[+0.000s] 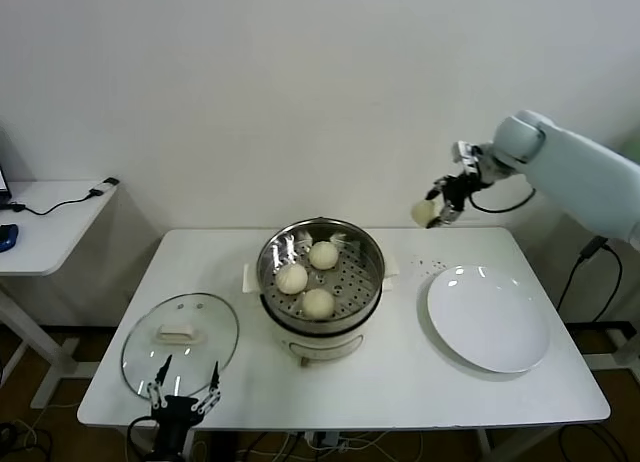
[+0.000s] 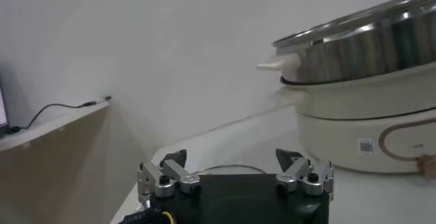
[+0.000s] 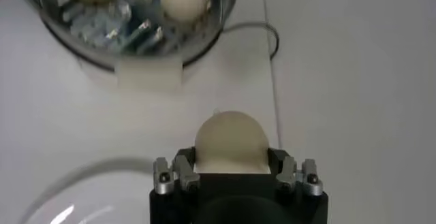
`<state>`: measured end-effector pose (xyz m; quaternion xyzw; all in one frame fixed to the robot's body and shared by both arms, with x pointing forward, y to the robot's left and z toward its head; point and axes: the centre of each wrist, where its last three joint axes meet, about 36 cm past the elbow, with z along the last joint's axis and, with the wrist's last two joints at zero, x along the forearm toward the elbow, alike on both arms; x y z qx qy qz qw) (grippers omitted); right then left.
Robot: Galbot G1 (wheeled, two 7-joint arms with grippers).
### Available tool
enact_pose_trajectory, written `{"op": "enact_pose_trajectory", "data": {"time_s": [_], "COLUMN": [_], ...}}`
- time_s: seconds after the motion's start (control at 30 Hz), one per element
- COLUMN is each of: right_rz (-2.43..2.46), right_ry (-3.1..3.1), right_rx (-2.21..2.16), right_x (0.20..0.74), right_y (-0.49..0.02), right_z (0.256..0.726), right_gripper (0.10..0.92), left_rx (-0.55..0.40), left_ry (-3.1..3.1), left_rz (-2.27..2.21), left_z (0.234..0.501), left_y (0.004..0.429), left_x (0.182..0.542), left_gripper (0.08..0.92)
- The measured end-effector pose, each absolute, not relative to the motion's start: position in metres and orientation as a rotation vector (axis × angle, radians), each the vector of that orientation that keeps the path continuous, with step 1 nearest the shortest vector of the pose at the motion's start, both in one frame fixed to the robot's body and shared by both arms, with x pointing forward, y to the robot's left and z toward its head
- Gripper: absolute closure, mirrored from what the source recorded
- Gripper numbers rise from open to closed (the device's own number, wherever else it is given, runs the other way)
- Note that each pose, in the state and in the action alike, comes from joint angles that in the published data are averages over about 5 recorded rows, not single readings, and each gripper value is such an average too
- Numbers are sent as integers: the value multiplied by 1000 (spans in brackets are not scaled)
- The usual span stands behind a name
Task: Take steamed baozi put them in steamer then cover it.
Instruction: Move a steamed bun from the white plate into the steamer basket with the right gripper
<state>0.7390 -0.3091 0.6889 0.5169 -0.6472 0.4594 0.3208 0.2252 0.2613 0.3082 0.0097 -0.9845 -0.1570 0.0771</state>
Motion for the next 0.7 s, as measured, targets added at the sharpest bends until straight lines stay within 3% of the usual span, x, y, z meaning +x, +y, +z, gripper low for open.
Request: {"op": "enact_pose_trajectory", "data": {"time_s": [0.23, 0.7], "right_rz": [1191, 1203], "right_ry": [-1623, -1422], "right_rx": [1435, 1451], "right_x": [740, 733], "right_y": [-238, -157], "right_z": [699, 647], "right_gripper": [344, 341], "left_rx": [17, 15], "left_ry": [-2956, -2962], "left_rz": [-467, -470], "left_z": [309, 310], "left_y": [261, 264], "left_x": [227, 229], "left_gripper": [177, 177]}}
